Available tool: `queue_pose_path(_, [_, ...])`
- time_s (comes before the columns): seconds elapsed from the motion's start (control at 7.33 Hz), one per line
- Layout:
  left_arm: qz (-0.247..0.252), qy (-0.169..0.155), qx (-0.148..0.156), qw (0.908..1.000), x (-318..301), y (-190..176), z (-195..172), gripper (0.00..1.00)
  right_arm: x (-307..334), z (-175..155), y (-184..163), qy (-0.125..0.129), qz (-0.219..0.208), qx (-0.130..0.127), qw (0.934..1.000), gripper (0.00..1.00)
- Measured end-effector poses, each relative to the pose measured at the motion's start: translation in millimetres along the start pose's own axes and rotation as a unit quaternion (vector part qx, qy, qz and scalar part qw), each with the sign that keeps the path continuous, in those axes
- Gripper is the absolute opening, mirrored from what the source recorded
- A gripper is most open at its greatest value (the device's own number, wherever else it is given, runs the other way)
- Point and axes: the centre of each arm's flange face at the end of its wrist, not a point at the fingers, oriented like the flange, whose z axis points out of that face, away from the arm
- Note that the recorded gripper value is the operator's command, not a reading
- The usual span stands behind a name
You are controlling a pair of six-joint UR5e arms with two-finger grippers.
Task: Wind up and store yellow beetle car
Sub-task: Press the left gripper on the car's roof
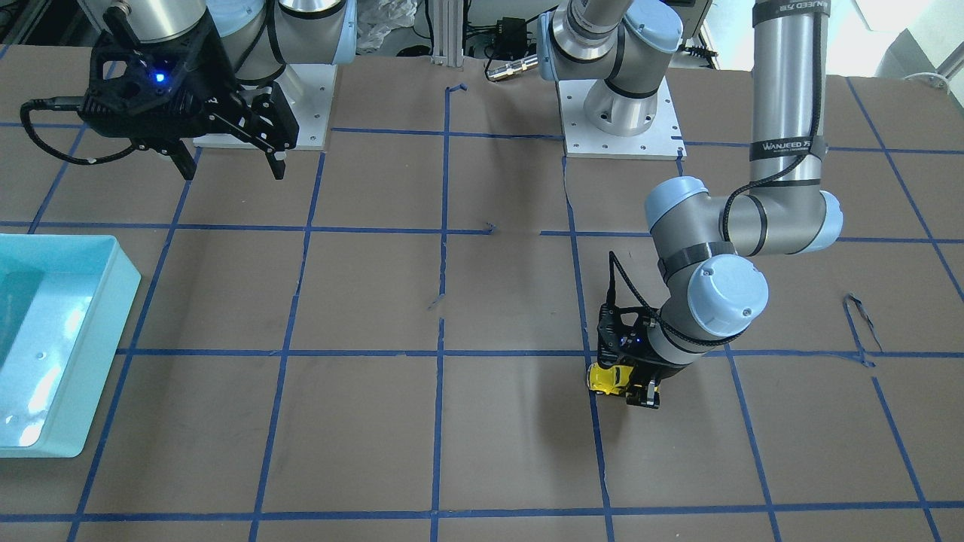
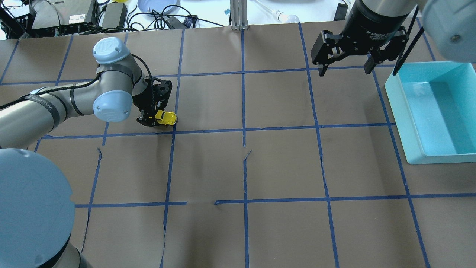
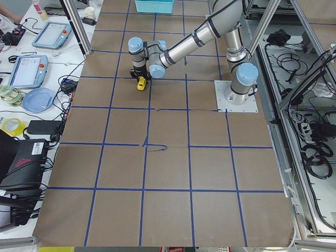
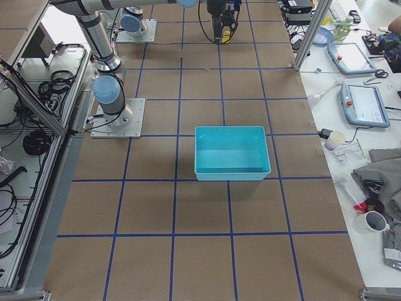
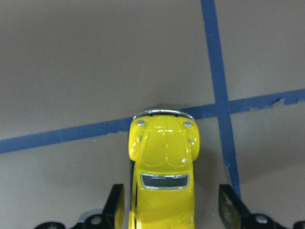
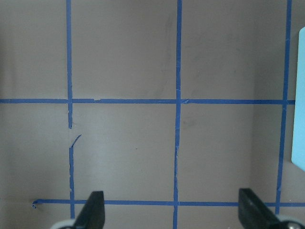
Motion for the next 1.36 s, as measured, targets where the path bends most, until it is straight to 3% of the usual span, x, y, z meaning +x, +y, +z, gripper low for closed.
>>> queue_pose_path(0.41, [-0.013,-0.003,-0.005,0.9999,-2,2,-4,0.05,0,0,0,-0.001,0.000,0.000,1.0000,1.00])
queue_pose_path(0.82, [-0.068,-0.007,0.000,0.9977,-2,2,-6,0.05,0,0,0,-0.001,0.000,0.000,1.0000,1.00])
queue_pose_path(1.36, [-0.081,-0.004,0.001,0.9967,2,20,-1,0.05,0,0,0,-0.001,0.001,0.000,1.0000,1.00])
